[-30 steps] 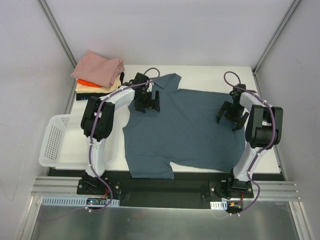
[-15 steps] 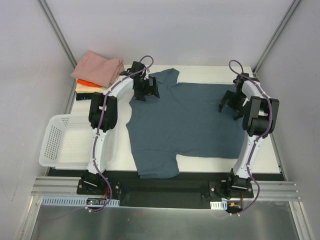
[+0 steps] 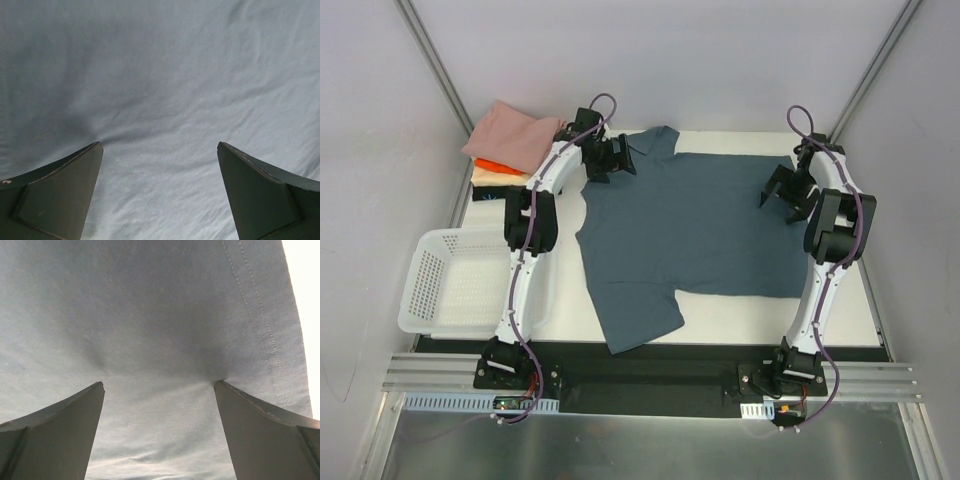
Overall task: Fold and stack the t-shirts
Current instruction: Flatten the tshirt out
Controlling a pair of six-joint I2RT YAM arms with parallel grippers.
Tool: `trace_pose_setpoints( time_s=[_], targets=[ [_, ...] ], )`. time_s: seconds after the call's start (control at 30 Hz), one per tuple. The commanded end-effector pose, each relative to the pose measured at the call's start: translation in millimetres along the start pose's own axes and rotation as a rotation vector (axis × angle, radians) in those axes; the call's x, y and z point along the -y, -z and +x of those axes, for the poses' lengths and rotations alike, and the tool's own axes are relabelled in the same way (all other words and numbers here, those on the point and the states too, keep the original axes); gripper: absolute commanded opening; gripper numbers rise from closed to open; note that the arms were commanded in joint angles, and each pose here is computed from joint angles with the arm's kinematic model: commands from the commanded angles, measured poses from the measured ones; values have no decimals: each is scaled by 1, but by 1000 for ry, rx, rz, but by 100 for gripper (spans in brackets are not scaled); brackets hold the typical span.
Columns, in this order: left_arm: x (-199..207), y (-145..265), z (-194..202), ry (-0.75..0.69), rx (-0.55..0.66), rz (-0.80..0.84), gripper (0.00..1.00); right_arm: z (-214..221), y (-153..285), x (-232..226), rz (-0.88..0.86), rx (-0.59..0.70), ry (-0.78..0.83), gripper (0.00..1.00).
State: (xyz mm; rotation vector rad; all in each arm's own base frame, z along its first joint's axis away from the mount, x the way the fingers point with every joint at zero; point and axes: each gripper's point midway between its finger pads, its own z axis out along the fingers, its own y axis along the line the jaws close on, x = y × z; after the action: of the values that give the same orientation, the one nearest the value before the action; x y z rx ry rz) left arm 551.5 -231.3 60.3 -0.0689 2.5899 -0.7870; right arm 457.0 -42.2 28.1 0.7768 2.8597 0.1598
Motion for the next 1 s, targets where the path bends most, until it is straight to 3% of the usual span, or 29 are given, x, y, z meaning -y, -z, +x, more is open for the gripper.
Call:
trace_pose_setpoints(
  time_s=[0.0,0.13,0.17,0.2,0.23,0.27,0.3,0.33,0.4,0.43,0.47,0.5,0.57,0.6,0.73,0.83,0.97],
  targets=[
    [34,40,-35,-37,99,61,99,-16,34,-15,-78,84,7,96],
    [56,75,-33,-49,119,82,99,-13,80,-16,-94,190,6,96],
    [71,99,-34,-69,146,96,99,-17,111,-20,-125,276,14,96],
    [74,108,-30,-71,147,93,99,3,102,-13,-112,244,12,96],
    [63,104,-9,-56,100,63,99,8,128,-13,-141,311,18,96],
    [75,128,-5,-74,132,51,99,13,129,-13,-157,340,6,96],
    [58,121,25,-45,70,-2,99,22,130,-10,-163,354,1,96],
    [56,125,40,-33,58,-25,99,50,123,4,-148,340,-12,96],
    [64,149,68,-41,76,-69,99,61,123,12,-146,381,-38,96],
    [46,141,109,-2,1,-121,99,81,118,23,-125,376,-47,96],
    [55,158,120,-23,38,-123,99,85,118,26,-126,394,-47,96],
    [48,148,169,-43,-45,-156,99,93,116,31,-118,393,-51,96],
    [60,164,203,-68,-46,-150,99,109,115,42,-97,399,-54,96],
    [53,160,244,-89,-121,-170,99,113,116,44,-94,402,-54,96],
    [49,185,315,-15,-186,-142,97,124,120,45,-124,420,-50,96],
    [44,193,365,-37,-243,-142,97,127,122,43,-138,429,-42,96],
    [40,201,409,0,-322,-143,94,129,120,40,-157,418,-39,96]
  ],
)
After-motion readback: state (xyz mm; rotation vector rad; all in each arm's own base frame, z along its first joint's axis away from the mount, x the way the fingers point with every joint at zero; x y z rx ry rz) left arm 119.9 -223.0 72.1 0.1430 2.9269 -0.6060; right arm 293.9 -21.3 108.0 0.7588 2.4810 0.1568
